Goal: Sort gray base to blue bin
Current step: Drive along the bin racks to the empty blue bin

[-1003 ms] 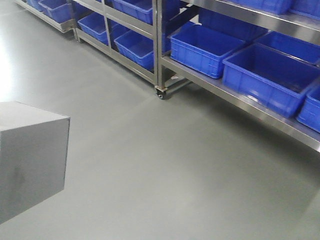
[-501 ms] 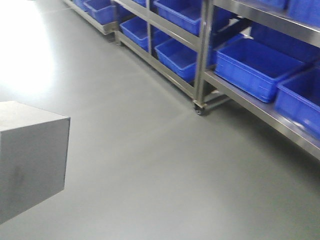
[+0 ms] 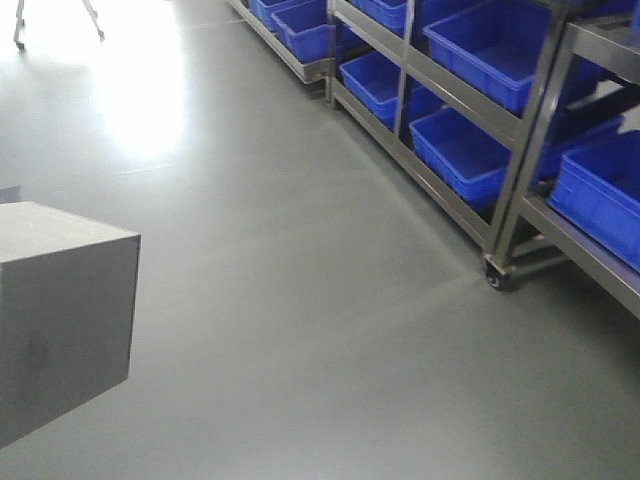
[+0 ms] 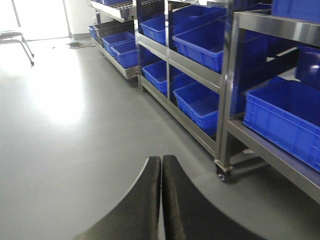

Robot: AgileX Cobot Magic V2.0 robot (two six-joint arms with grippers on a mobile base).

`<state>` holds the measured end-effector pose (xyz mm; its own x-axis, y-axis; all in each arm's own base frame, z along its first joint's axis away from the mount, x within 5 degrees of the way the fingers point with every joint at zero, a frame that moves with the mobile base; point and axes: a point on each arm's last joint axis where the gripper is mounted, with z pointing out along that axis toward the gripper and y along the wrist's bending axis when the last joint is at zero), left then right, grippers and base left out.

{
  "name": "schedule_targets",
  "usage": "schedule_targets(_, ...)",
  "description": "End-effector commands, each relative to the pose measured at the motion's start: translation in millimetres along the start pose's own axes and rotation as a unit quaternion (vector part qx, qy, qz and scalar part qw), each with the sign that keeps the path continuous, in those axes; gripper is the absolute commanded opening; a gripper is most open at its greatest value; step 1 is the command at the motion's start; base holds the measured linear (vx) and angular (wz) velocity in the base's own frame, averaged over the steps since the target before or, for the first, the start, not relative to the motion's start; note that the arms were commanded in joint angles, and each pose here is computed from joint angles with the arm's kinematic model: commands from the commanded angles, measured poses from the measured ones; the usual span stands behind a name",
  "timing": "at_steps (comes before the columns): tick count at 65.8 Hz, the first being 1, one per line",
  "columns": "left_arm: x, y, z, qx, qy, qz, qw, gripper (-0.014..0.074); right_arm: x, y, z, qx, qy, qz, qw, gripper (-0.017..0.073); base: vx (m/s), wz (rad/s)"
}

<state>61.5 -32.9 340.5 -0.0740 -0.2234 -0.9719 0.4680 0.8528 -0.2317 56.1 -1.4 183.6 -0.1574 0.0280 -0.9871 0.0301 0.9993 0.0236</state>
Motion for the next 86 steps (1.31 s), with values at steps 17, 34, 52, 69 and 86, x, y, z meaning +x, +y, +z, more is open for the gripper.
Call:
schedule_targets(17,-18.7,-4.6,-1.6,0.016,-0.063,-0.003,0.998,-0.0006,-5.3,-0.2,1.2,0.002,-0.027,-0.008,1.000,-0.0005,0.44,0.18)
schedule_targets(34,-18.7,-4.6,-1.6,0.016,-0.063,-0.003,0.998,-0.0006,-5.3,-0.2,1.2,0.002,-0.027,-0.008,1.000,-0.0005,0.43,0.07)
schedule_targets(52,-18.7,-4.6,-1.6,0.016,-0.063,-0.003,0.998,-0.0006,-5.3,-0.2,1.2,0.002,-0.027,-0.008,1.000,-0.0005,0.43,0.12)
schedule_targets(69,-18.7,-4.6,-1.6,0.016,-0.063,-0.003,0.998,-0.0006,-5.3,-0.2,1.2,0.002,-0.027,-0.008,1.000,-0.0005,0.44,0.20)
schedule_targets(86,-18.7,-4.6,-1.6,0.016,-0.063,-0.003,0.998,-0.0006,-5.3,-0.2,1.2,0.002,-0.027,-0.008,1.000,-0.0005,0.44,0.22)
